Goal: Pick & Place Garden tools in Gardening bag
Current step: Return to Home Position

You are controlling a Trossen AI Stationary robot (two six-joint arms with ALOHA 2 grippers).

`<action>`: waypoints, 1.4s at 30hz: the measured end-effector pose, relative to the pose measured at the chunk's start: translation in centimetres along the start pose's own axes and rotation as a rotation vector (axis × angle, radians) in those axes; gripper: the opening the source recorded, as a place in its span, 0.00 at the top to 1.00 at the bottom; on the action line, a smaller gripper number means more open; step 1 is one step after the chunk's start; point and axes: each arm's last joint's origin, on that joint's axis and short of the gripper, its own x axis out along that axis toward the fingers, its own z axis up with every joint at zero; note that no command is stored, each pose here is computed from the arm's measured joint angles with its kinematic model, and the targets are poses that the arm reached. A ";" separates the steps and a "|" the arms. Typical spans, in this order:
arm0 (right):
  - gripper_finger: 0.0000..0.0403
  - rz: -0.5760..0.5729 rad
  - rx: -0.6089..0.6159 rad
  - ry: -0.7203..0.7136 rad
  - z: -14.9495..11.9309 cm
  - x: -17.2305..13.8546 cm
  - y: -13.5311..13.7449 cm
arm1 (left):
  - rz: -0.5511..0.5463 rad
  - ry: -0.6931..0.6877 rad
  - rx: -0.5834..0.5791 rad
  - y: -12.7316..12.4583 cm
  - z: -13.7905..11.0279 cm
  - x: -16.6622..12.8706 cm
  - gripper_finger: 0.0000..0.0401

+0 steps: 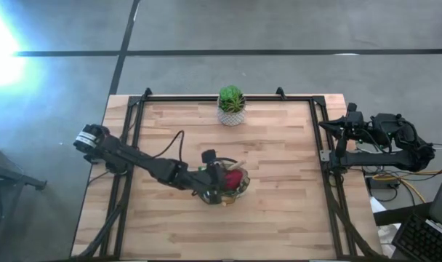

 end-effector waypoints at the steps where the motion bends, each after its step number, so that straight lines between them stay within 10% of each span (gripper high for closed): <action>1: 0.98 0.000 0.000 0.000 0.0 0.0 0.0 | 0.002 0.022 0.012 0.0 0.1 -0.1 0.72; 21: 0.98 0.000 0.000 0.000 0.0 0.0 0.0 | -0.256 -0.037 0.113 4.1 4.8 -7.4 0.91; 42: 0.98 0.000 0.000 0.000 0.0 0.0 0.0 | -0.248 -0.515 -0.074 11.0 -8.7 -16.4 0.99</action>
